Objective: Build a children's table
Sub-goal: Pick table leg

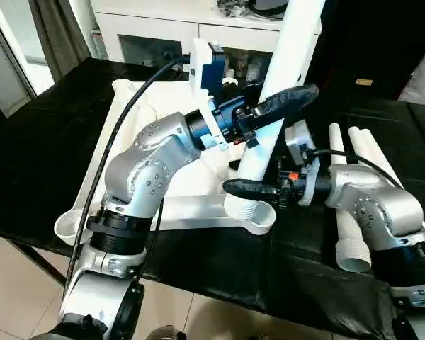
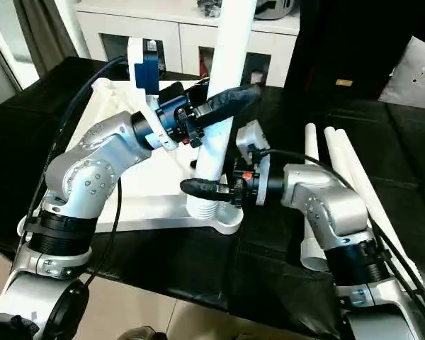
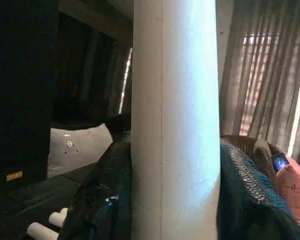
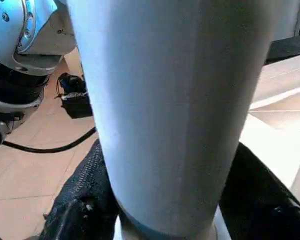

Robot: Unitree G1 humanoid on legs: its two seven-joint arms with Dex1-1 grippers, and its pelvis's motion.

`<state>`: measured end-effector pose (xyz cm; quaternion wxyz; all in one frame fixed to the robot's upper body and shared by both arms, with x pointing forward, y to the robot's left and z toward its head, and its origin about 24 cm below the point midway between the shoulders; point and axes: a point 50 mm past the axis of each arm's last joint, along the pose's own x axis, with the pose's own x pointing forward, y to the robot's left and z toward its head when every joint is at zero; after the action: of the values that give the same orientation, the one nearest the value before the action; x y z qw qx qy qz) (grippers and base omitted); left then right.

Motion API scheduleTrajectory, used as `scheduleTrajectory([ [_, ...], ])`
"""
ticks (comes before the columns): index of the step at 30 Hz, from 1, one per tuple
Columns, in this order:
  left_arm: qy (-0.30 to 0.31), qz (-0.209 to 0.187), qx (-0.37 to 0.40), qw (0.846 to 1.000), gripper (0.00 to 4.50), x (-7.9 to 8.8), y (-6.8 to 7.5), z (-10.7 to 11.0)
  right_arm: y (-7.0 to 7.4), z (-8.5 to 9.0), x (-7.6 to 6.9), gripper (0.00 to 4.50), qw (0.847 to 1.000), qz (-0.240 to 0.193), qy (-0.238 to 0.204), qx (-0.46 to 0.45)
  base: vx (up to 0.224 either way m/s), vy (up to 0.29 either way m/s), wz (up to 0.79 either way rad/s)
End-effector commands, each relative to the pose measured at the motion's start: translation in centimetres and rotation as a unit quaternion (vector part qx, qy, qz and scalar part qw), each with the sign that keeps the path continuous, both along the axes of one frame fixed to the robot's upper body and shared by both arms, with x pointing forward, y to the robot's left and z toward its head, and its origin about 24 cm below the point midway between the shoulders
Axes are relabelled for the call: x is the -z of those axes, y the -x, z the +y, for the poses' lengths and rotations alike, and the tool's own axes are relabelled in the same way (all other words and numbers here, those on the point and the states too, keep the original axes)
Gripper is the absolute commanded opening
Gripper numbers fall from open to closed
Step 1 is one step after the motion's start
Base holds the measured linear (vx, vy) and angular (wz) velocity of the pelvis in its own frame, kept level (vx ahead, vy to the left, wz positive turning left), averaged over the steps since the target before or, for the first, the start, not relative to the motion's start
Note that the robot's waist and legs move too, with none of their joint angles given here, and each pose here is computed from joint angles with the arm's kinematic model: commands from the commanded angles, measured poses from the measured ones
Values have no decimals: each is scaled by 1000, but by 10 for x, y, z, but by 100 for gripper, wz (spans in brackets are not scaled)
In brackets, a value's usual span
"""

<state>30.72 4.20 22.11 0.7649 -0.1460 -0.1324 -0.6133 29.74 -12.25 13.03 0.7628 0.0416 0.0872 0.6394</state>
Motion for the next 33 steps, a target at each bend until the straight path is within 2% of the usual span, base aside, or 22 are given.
scheduleTrajectory([
  [1, 1, -12, 11, 1000, 177, -5, 5, -2, -2, -1, 1, 224, 1000, -2, 7, 5, 0, 0, 0],
  [4, -2, -12, 15, 1000, 175, -4, 5, -3, -2, 0, 2, 198, 1000, 0, 6, 4, 0, 0, 0],
  [8, -8, -5, 25, 1000, 175, -2, 7, -3, -1, 0, 3, 193, 1000, -1, 6, 7, 0, 0, 0],
  [9, -12, 2, 34, 999, 231, 0, 9, -4, -2, 0, 4, 193, 1000, -2, 4, 14, 0, 0, 0],
  [12, -15, 9, 61, 998, 245, 2, 15, -8, -5, 3, 6, 192, 999, -8, 3, 36, 0, 0, 0],
  [14, -13, 8, 71, 997, 279, 1, 18, -10, -7, 4, 7, 191, 999, -13, 3, 49, 0, 0, 0],
  [18, -6, 4, 91, 996, 298, 0, 26, -18, -13, 9, 11, 191, 996, -19, 4, 82, 0, 0, 0],
  [20, -4, 2, 96, 995, 325, -1, 28, -21, -14, 10, 12, 191, 996, -18, 3, 90, 0, 0, 0],
  [24, 32, 13, 98, 995, 341, -7, 35, -35, -19, 18, 17, 191, 993, -19, -2, 120, 0, 0, 0],
  [27, 49, 16, 88, 995, 341, -10, 34, -37, -21, 21, 18, 191, 990, -13, -11, 138, 0, 0, 0],
  [29, 66, 34, 58, 996, 341, -12, 26, -35, -20, 22, 19, 191, 989, -12, -21, 146, 0, 0, 0],
  [33, 77, 45, 44, 995, 341, -12, 22, -33, -19, 21, 20, 191, 987, -8, -32, 158, 0, 0, 0],
])
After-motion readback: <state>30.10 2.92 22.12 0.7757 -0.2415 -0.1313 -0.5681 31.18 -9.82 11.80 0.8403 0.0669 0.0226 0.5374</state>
